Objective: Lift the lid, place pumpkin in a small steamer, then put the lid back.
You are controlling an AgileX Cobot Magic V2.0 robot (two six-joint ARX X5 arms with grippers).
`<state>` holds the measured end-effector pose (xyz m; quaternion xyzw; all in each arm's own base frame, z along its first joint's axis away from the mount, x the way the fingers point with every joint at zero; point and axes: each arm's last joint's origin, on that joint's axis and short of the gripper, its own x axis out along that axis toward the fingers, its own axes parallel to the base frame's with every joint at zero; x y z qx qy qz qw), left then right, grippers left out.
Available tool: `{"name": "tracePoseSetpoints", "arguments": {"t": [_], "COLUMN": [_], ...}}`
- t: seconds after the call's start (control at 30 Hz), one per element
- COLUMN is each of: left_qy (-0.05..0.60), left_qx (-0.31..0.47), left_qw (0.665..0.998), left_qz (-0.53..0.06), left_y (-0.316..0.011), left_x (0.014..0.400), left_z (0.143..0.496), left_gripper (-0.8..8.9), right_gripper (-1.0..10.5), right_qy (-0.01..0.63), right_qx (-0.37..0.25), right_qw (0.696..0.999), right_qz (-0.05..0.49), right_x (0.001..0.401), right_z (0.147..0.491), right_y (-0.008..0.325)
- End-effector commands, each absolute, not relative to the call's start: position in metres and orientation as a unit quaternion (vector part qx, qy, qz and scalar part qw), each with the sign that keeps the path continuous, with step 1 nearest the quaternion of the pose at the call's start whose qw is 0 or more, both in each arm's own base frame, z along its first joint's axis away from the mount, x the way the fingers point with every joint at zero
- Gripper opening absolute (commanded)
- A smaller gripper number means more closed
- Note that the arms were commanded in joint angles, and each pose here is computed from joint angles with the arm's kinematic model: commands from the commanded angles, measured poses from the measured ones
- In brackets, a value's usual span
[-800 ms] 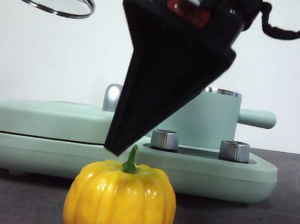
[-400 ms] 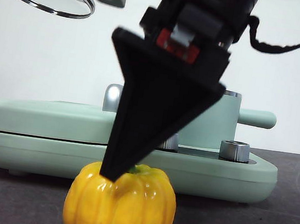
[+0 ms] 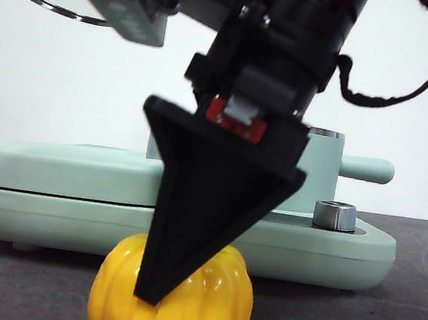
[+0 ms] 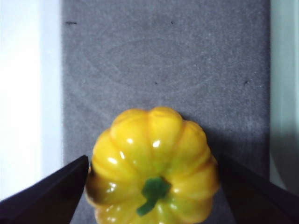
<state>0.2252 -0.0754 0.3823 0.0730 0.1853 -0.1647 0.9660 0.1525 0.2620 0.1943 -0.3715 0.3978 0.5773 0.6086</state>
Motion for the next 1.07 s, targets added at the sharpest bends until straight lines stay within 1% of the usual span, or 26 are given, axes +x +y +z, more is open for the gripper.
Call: {"name": "tracePoseSetpoints", "arguments": {"t": [0.03,0.1,0.2,0.37,0.6,0.83,1.07], "left_qy": [0.162,0.162,0.162,0.162,0.162,0.162,0.161], "left_qx": [0.072,0.072,0.072,0.072,0.072,0.072,0.072], "left_qw": [0.970,0.970,0.970,0.970,0.970,0.970,0.970], "left_qz": [-0.165,-0.165,-0.165,-0.165,-0.165,-0.165,-0.165], "left_y": [-0.076,-0.076,-0.076,-0.076,-0.076,-0.076,-0.076], "left_x": [0.225,0.225,0.225,0.225,0.225,0.225,0.225], "left_z": [0.391,0.391,0.391,0.391,0.391,0.391,0.391], "left_gripper": [0.10,0.10,0.10,0.10,0.10,0.10,0.10], "right_gripper": [4.3,4.2,3.5,3.5,3.5,3.5,3.5], "right_qy": [0.404,0.410,0.425,0.456,0.496,0.524,0.519], "right_qx": [-0.379,-0.378,-0.374,-0.366,-0.328,-0.262,-0.151], "right_qw": [0.596,0.593,0.592,0.588,0.606,0.651,0.724], "right_qz": [0.582,0.580,0.573,0.559,0.528,0.484,0.429], "right_x": [0.152,0.152,0.151,0.150,0.147,0.137,0.126], "right_z": [0.187,0.186,0.186,0.186,0.202,0.238,0.286], "right_y": [0.270,0.269,0.268,0.261,0.247,0.222,0.182]}}
